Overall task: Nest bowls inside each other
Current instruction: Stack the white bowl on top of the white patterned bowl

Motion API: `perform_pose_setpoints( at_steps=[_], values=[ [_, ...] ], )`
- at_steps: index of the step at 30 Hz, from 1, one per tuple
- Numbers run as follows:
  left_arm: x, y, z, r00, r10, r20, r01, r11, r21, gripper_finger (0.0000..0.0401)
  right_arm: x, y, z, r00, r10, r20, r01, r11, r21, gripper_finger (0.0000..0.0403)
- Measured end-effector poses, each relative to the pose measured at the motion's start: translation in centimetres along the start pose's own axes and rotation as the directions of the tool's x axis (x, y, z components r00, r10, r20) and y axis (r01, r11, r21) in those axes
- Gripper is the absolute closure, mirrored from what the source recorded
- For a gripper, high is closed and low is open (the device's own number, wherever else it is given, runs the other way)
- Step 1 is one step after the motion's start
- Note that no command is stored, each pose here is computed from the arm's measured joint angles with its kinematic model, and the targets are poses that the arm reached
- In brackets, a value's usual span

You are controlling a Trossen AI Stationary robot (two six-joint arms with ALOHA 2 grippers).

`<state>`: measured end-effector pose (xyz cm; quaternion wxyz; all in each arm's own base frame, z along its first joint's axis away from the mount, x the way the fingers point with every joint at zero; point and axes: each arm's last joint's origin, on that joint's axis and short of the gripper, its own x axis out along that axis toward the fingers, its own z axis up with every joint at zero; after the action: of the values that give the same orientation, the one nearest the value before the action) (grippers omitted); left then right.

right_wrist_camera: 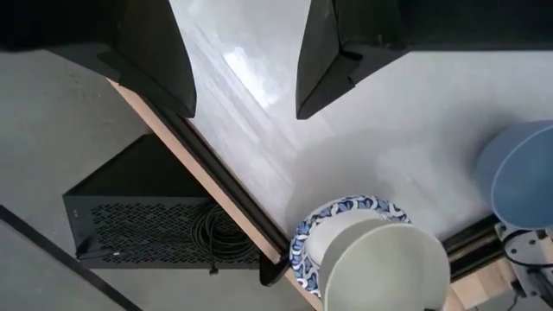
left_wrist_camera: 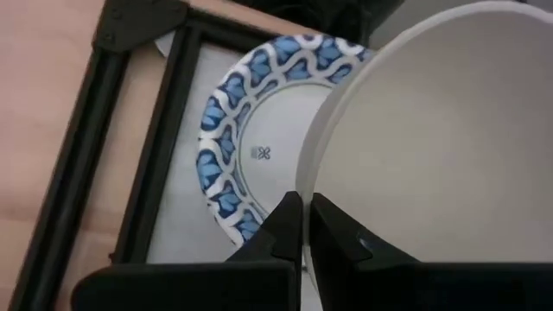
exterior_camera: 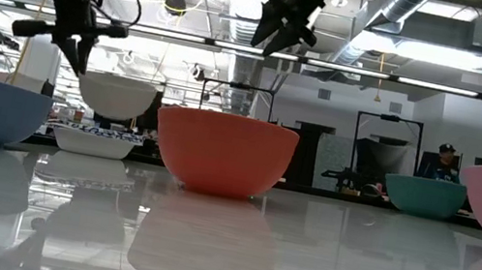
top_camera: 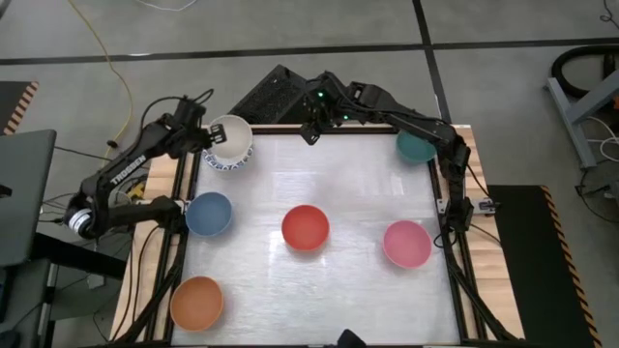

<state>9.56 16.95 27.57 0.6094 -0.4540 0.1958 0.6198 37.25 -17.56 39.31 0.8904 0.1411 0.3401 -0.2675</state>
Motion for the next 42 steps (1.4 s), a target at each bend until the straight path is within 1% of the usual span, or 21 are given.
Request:
perform_pose_setpoints(
  at_steps=[4, 6, 9, 11, 13, 14, 17, 20, 22, 25, 29, 33, 36, 39, 42],
  values=[
    [1.3, 0.3, 0.5, 0.998, 0.052, -0.023, -0.052, 0.998, -0.02, 0.0401, 0.0, 0.0, -0.1, 1.0, -0.002, -0.012, 0.002, 1.0, -0.007, 0.0184],
    [1.5, 0.4, 0.5, 0.997, 0.076, -0.014, -0.076, 0.997, -0.029, 0.0401, 0.0, 0.0, -0.2, 1.0, -0.004, -0.024, 0.004, 1.0, -0.016, 0.0184],
    [1.6, 0.2, 0.5, 0.997, 0.077, -0.011, -0.078, 0.995, -0.058, 0.0401, 0.0, 0.0, -0.3, 0.999, -0.004, -0.033, 0.004, 1.0, -0.019, 0.0184],
    [1.6, 0.2, 0.5, 0.997, 0.069, -0.019, -0.071, 0.994, -0.089, 0.0401, 0.0, 0.2, -0.4, 0.999, -0.001, -0.033, 0.0, 1.0, -0.025, 0.0184],
    [1.7, 0.2, 0.5, 0.997, 0.071, -0.019, -0.073, 0.984, -0.161, 0.0401, 0.0, 0.3, -0.4, 0.999, 0.001, -0.033, -0.002, 1.0, -0.031, 0.0184],
    [1.7, 0.2, 0.5, 0.997, 0.075, -0.015, -0.076, 0.973, -0.216, 0.0401, 0.0, 0.3, -0.4, 0.999, 0.001, -0.033, -0.002, 1.0, -0.031, 0.0184],
    [1.5, -0.3, 0.2, 0.997, 0.078, 0.017, -0.065, 0.916, -0.396, 0.0401, 0.0, 0.3, -0.4, 0.999, 0.002, -0.032, -0.003, 0.999, -0.032, 0.0184],
    [1.4, -0.9, -0.2, 0.994, 0.094, 0.055, -0.053, 0.861, -0.506, 0.0401, 0.0, 0.4, -0.4, 0.999, 0.003, -0.033, -0.004, 0.999, -0.034, 0.0184],
    [1.6, -1.1, -0.4, 0.992, 0.107, 0.062, -0.055, 0.831, -0.553, 0.0401, 0.0, 0.5, -0.4, 0.999, 0.005, -0.033, -0.007, 0.999, -0.04, 0.0184],
    [2.2, -1.3, -0.9, 0.99, 0.137, 0.027, -0.097, 0.814, -0.572, 0.0401, 0.0, 0.7, -0.4, 0.999, 0.008, -0.034, -0.01, 0.998, -0.059, 0.0184],
    [3.0, -1.2, -1.9, 0.976, 0.209, -0.067, -0.207, 0.77, -0.604, 0.0401, -0.1, 0.9, -0.5, 0.999, 0.013, -0.034, -0.015, 0.997, -0.078, 0.0184],
    [3.8, -1.9, -2.4, 0.973, 0.215, -0.088, -0.223, 0.759, -0.611, 0.0401, -0.1, 1.1, -0.5, 0.999, 0.016, -0.035, -0.019, 0.995, -0.095, 0.0184],
    [4.4, -2.2, -2.7, 0.969, 0.219, -0.112, -0.24, 0.737, -0.632, 0.0401, -0.1, 1.1, -0.5, 0.999, 0.015, -0.035, -0.019, 0.995, -0.097, 0.0184],
    [4.9, -2.4, -2.8, 0.966, 0.228, -0.124, -0.254, 0.732, -0.632, 0.0401, -0.1, 1.1, -0.5, 0.999, 0.015, -0.036, -0.018, 0.995, -0.1, 0.0184],
    [5.3, -2.5, -2.9, 0.963, 0.226, -0.145, -0.265, 0.717, -0.645, 0.0401, -0.1, 1.0, -0.6, 0.999, 0.014, -0.039, -0.018, 0.994, -0.109, 0.0184]
  ],
)
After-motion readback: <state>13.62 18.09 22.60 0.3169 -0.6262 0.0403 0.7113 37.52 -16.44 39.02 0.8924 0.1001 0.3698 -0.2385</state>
